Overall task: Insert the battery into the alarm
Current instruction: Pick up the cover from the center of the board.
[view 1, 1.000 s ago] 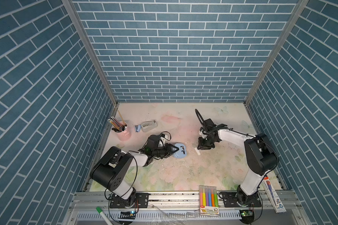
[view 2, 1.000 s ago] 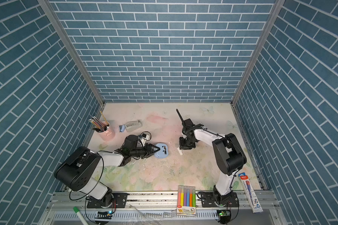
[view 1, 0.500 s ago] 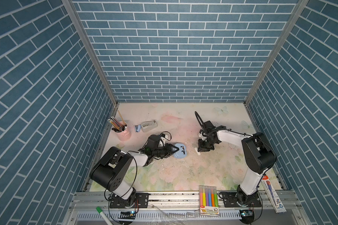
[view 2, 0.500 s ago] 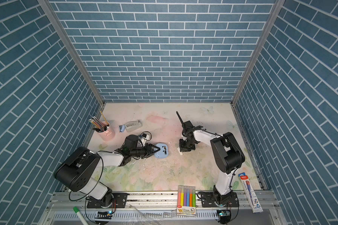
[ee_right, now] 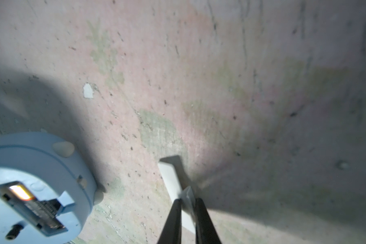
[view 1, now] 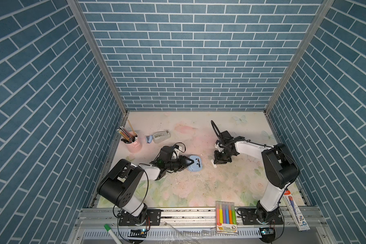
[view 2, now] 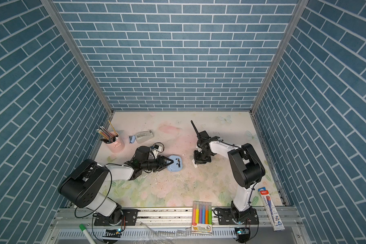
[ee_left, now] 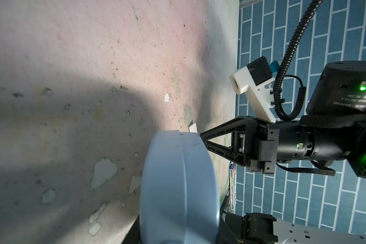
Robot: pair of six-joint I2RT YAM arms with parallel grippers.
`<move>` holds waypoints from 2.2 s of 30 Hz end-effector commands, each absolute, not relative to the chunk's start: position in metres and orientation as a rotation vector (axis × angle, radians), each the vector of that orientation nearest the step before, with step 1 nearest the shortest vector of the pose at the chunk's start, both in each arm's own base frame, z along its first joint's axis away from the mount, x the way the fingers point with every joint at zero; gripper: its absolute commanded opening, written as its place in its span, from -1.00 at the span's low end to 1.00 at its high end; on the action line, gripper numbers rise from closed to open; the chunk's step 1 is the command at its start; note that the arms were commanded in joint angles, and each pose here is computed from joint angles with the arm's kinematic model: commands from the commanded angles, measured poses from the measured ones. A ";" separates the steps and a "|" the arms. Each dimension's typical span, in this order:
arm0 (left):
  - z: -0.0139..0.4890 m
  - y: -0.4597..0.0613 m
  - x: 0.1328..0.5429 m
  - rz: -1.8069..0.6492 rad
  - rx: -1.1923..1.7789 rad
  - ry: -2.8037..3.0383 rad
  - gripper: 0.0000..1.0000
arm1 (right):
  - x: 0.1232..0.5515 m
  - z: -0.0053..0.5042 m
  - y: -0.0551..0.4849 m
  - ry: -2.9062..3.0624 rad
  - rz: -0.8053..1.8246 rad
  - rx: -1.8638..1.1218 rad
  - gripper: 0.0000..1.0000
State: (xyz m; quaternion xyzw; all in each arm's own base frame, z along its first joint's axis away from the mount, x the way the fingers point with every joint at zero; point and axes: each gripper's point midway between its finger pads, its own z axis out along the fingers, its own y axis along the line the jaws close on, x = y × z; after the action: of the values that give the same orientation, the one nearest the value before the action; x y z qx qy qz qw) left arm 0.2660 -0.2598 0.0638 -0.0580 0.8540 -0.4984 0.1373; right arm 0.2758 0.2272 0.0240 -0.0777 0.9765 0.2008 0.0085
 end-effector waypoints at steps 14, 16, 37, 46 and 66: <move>0.042 -0.256 0.257 -1.374 -0.183 2.559 -1.00 | 0.281 0.027 0.231 3.044 0.661 -0.228 -0.62; 0.042 -0.256 0.257 -1.374 -0.182 2.560 -1.00 | 0.281 0.028 0.232 3.041 0.675 -0.223 -0.62; 0.042 -0.256 0.257 -1.373 -0.183 2.562 -1.00 | 0.279 0.020 0.235 3.056 0.720 -0.202 -0.80; 0.043 -0.257 0.258 -1.373 -0.180 2.564 -1.00 | 0.279 0.034 0.242 3.005 0.803 -0.186 -1.00; 0.038 -0.260 0.257 -1.422 -0.171 2.595 -1.00 | 0.283 0.102 0.285 2.638 1.312 -0.079 -1.00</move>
State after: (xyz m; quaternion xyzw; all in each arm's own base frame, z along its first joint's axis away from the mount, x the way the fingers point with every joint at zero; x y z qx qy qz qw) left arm 0.2648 -0.2670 0.0623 -0.0416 0.8542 -0.5047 0.1178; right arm 0.2761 0.2707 0.0847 -0.0229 0.9095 0.4065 0.0843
